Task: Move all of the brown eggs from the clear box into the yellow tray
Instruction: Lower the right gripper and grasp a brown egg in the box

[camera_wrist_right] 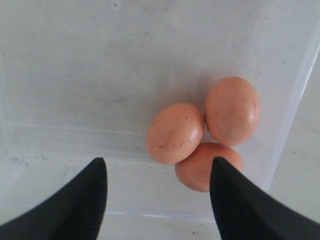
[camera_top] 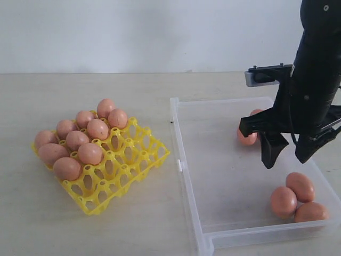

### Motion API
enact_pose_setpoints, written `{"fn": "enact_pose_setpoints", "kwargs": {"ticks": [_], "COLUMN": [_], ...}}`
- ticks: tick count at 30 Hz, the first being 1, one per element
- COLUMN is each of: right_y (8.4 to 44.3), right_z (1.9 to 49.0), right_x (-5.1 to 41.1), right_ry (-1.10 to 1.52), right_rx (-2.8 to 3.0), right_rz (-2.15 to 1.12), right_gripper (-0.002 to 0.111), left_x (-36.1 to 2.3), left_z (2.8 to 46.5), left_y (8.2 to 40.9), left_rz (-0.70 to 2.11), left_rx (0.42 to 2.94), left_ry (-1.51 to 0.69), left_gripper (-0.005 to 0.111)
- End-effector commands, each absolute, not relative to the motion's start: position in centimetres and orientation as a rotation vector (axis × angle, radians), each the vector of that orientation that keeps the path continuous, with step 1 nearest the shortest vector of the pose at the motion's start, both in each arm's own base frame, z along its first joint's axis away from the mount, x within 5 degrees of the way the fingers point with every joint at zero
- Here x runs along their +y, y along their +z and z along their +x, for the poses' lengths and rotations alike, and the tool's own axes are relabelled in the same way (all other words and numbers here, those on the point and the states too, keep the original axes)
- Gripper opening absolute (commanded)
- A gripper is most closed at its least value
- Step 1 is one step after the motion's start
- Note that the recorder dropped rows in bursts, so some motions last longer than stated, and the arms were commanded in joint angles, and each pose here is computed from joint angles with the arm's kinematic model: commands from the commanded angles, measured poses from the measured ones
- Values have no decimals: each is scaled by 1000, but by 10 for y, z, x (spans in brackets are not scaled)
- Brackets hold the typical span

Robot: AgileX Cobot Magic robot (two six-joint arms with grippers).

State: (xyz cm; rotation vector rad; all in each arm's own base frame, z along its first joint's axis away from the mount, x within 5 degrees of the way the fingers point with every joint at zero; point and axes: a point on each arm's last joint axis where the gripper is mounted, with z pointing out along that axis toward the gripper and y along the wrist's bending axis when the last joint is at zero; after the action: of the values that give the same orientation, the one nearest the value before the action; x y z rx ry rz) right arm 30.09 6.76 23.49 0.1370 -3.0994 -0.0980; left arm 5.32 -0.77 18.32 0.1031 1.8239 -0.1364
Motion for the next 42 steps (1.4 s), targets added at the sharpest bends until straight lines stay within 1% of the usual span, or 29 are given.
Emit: {"fn": "enact_pose_setpoints", "kwargs": {"ticks": [1, 6, 9, 14, 18, 30, 42], "right_y": [235, 232, 221, 195, 182, 168, 112], "right_z": [302, 301, 297, 285, 283, 288, 288], "right_x": [64, 59, 57, 57, 58, 59, 61], "right_ry": [-71, 5, 40, 1, -42, -79, -18], "right_rx": [-3101, -3096, -3084, -3074, -3122, -3195, -2977], "right_rz": [18, -60, -150, -199, -221, -320, -340], "right_gripper": [54, 54, 54, 54, 54, 54, 53], "left_x": [-8, -8, -8, -8, -8, -8, -8], "left_z": [53, 53, 53, 53, 53, 53, 53], "left_y": [183, 183, 183, 183, 183, 183, 183], "left_rz": [104, 104, 104, 104, 104, 104, 104], "left_rx": [1820, 1820, 1820, 1820, 1820, 1820, 1820], "left_ry": [-143, -143, -143, -143, -143, -143, -143], "left_gripper": [4, 4, 4, 4, 4, 4, 4]}}
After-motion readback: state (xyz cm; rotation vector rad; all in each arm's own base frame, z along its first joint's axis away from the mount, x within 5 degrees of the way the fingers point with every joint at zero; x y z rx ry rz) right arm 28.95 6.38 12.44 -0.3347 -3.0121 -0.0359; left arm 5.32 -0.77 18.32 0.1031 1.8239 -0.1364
